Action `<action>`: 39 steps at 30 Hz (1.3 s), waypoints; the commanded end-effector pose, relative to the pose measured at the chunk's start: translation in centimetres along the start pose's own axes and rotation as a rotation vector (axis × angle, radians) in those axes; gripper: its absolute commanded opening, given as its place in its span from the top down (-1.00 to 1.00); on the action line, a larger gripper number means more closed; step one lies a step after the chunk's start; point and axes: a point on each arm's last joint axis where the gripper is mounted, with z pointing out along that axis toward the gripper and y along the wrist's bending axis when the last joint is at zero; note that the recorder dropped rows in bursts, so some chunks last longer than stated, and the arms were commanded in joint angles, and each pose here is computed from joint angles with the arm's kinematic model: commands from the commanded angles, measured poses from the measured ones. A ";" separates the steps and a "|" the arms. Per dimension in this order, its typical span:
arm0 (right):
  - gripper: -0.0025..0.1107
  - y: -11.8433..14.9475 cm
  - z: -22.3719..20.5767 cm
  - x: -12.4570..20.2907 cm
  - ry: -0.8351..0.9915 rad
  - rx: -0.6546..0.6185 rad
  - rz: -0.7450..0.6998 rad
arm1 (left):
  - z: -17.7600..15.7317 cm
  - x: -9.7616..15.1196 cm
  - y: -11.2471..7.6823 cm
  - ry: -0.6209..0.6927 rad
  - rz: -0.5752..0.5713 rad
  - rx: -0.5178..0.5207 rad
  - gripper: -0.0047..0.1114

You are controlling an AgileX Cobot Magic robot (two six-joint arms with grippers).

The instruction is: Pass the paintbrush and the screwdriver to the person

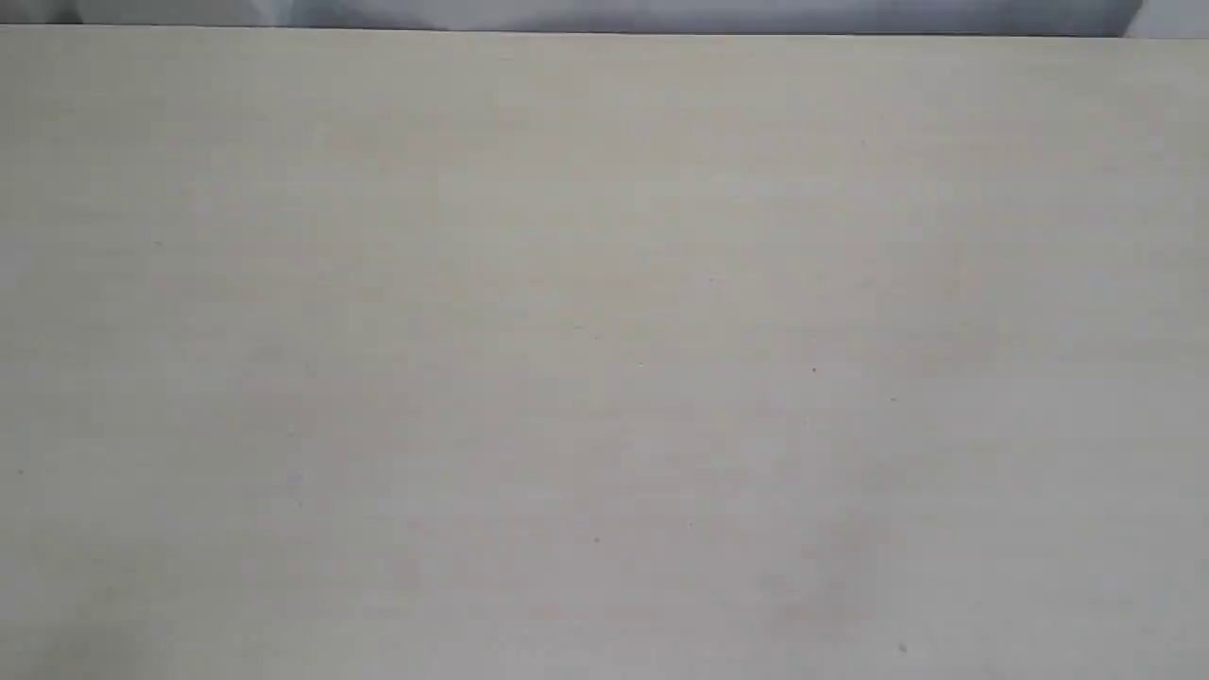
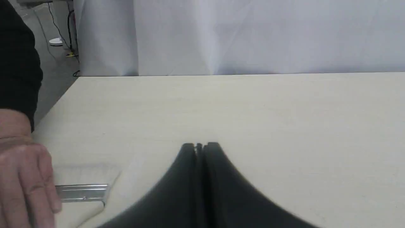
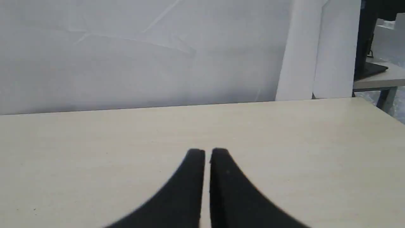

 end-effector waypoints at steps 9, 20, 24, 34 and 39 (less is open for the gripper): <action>0.88 0.1 0.0 0.4 0.031 -0.012 -0.176 | 0.0 0.0 -0.1 -0.008 -0.003 0.009 0.92; 0.88 0.2 -0.1 0.8 0.078 -0.033 -0.188 | 0.0 0.0 -0.1 -0.008 -0.003 0.009 0.92; 0.88 0.2 -0.1 1.1 0.107 -0.031 -0.179 | 0.0 0.0 -0.1 -0.008 -0.003 0.009 0.92; 0.88 0.1 -0.2 1.7 0.175 -0.025 -0.169 | 0.0 0.0 -0.1 -0.008 -0.003 0.009 0.92; 0.88 0.1 -0.2 1.9 0.199 -0.026 -0.156 | 0.0 0.0 -0.1 -0.004 -0.004 0.009 0.92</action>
